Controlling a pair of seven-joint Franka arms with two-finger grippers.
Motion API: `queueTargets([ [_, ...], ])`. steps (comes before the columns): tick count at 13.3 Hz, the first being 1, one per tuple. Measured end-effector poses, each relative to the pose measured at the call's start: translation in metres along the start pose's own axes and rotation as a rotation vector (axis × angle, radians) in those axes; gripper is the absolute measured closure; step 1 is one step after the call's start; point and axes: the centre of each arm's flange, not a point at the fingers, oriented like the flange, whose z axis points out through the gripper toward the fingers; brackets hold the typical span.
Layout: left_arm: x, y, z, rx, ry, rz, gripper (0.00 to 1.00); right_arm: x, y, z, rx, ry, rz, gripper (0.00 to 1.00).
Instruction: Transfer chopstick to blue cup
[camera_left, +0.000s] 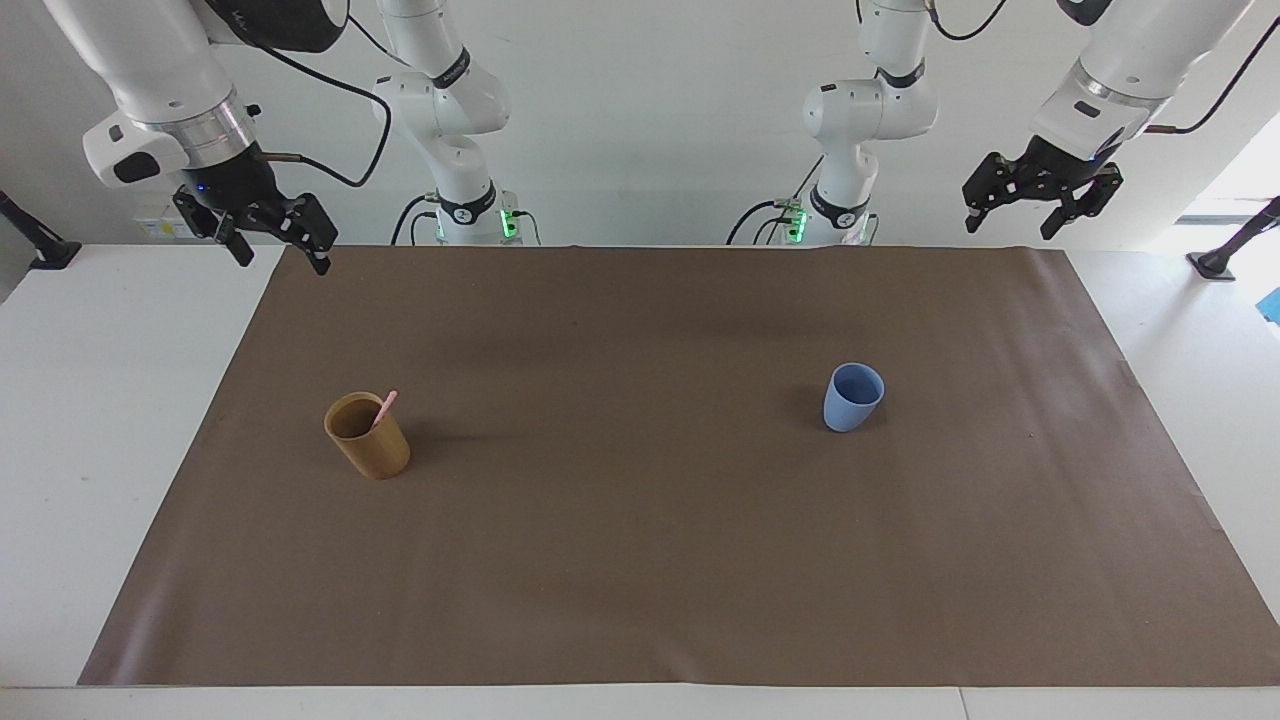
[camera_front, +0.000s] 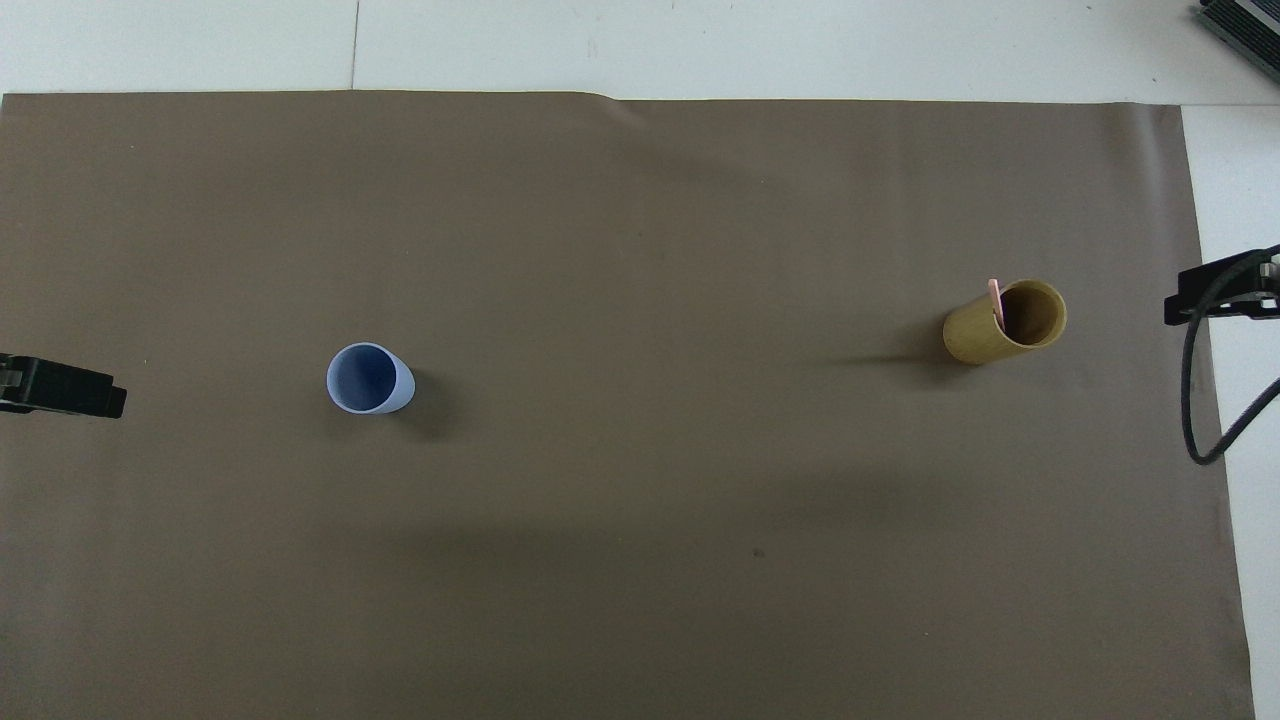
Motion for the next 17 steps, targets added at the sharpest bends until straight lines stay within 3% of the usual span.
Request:
queueTargets([
  [4,0.004,0.006,0.011,-0.012,-0.002,0.01,0.0,0.0,0.002,0.001,0.0,-0.003,0.004,0.0],
  [6,0.015,0.026,0.049,-0.011,-0.006,-0.004,0.0,0.0,-0.001,0.001,0.0,-0.003,-0.001,0.0],
  [9,0.034,0.047,0.106,-0.01,0.055,-0.126,0.0,0.0,-0.005,0.001,0.0,-0.003,-0.009,0.0],
  [13,0.039,0.035,0.138,-0.015,0.089,-0.201,0.0,-0.001,-0.008,0.001,0.0,-0.003,-0.014,0.0],
  [17,0.039,0.033,0.18,-0.013,0.076,-0.216,0.0,-0.001,-0.008,0.001,0.0,-0.003,-0.014,0.0],
])
